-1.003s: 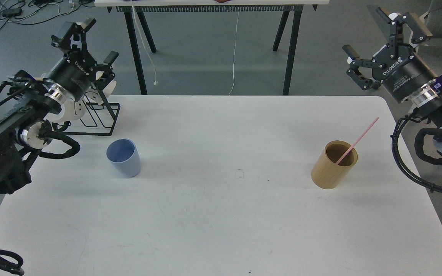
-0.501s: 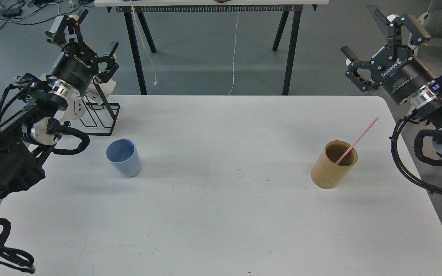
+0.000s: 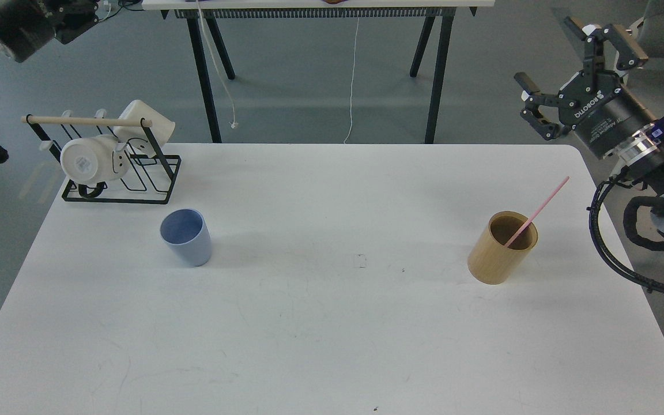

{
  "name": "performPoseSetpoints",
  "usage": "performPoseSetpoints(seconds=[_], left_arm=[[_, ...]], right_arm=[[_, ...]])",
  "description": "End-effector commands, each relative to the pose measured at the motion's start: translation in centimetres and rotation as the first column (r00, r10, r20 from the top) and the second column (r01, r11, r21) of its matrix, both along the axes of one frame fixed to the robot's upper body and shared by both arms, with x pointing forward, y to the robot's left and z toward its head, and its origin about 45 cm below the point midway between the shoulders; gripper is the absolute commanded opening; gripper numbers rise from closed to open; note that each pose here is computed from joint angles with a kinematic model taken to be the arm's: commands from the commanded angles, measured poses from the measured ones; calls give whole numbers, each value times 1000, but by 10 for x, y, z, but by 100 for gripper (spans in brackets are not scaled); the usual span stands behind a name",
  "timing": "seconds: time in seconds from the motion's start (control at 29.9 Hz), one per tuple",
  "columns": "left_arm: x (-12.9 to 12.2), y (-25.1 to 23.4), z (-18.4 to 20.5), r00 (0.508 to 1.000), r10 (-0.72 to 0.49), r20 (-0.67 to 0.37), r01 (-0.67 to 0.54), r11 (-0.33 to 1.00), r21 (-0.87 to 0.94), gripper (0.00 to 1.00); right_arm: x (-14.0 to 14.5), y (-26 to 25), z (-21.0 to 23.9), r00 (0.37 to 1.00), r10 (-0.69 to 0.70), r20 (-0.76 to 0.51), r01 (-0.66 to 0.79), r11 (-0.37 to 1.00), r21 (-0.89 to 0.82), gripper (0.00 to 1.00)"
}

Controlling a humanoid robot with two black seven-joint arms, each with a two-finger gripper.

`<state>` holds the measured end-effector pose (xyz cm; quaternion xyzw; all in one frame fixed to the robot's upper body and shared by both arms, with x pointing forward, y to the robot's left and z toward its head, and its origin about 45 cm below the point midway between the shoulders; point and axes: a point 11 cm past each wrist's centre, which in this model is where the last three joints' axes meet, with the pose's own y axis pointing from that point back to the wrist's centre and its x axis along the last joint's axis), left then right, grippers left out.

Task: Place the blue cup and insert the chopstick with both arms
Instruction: 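Lower the left gripper to the blue cup and grasp its rim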

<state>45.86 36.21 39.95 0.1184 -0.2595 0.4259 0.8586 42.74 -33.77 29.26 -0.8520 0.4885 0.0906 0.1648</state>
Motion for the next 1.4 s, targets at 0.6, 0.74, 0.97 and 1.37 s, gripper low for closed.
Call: performPoseSetpoints(seconds=[0.6,0.74,0.97,1.37], left_arm=[[-64,16,-188,889,-109,-445,450,389,804,99],[-61,14,-200,883,-96,-460,458,392,798,98],[-60,14,-218,874,-68,-481,466,396,791,97],[-64,10,-227,866,-73,-495,478,411,776,81]], right_arm=[[-5,-3,-15,999,-7,-32,7,1000,-6,96],[-7,-6,-14,999,-12,-32,12,1000,-8,96],[-7,-7,-14,999,-13,-33,13,1000,-10,96],[-8,-7,-17,999,-11,-40,11,1000,-11,96]])
